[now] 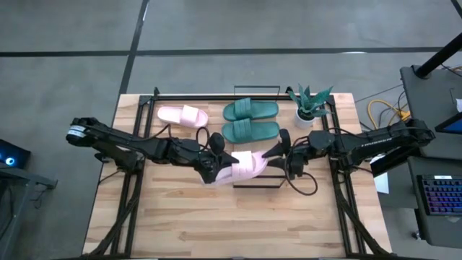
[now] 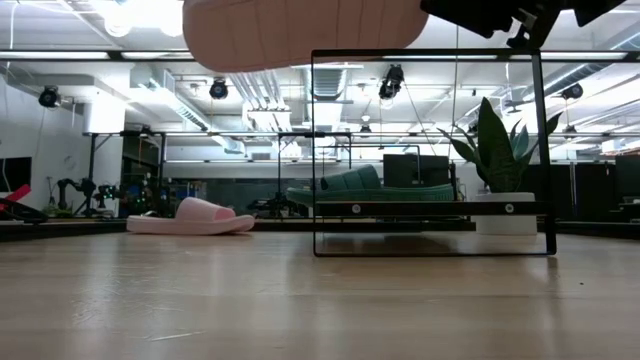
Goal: Pick and place slides into the shelf
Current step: Put the bottom pink slipper on the shelf
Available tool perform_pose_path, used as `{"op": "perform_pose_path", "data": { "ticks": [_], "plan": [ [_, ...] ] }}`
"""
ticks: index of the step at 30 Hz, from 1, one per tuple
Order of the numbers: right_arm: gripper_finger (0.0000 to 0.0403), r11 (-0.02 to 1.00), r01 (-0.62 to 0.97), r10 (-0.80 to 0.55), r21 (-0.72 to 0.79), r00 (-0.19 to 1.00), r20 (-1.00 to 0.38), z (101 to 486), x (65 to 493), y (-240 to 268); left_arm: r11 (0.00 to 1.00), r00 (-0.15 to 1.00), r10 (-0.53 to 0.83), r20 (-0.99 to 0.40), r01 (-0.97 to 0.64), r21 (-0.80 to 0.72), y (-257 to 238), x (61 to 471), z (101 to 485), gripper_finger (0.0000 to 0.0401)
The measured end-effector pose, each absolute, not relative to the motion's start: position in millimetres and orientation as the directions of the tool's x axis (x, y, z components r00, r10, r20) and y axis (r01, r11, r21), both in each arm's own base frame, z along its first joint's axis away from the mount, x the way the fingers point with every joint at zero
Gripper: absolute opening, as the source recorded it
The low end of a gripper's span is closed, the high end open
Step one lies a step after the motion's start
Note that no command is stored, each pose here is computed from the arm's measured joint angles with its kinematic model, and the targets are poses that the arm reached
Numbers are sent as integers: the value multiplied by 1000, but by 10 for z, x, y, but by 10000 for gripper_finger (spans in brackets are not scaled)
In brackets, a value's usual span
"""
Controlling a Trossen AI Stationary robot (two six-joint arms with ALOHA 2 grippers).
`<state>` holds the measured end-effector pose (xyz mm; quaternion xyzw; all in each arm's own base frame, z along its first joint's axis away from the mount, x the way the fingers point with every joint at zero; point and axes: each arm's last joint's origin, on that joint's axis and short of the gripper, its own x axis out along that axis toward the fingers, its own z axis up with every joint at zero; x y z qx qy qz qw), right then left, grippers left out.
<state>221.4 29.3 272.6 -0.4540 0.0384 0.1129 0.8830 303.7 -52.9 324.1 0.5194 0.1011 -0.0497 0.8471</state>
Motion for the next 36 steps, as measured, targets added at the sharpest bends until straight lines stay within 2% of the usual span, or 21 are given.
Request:
{"op": "perform_pose_path", "data": {
  "ticks": [8, 10, 14, 21, 27, 31, 36],
  "plan": [
    [27, 517, -238, 167, -822, 970, -176, 2720, 2214, 294, 476, 981, 13, -195, 165, 864, -535, 3039, 3271, 0],
    [24, 492, -227, 150, -840, 973, -175, 2722, 2215, 291, 489, 984, 12, -178, 150, 859, -534, 3032, 3295, 2],
    [23, 459, -184, 69, -869, 983, -172, 2724, 2217, 267, 594, 989, 25, -146, 103, 798, -518, 3000, 3357, 33],
    [20, 431, -190, 38, -882, 980, -193, 2705, 2185, 254, 753, 990, 37, -135, 61, 655, -473, 2783, 3519, 135],
    [19, 425, -164, -45, -890, 978, -202, 2711, 2142, 234, 817, 982, 36, -188, 79, 572, -436, 2566, 3545, 211],
    [19, 430, -182, -51, -884, 973, -224, 2719, 2074, 234, 842, 978, 38, -204, 79, 533, -411, 2442, 3560, 236],
    [18, 436, -268, -51, -859, 946, -321, 2647, 1954, 232, 851, 971, 37, -238, 94, 517, -405, 2386, 3513, 242]
  ]
}}
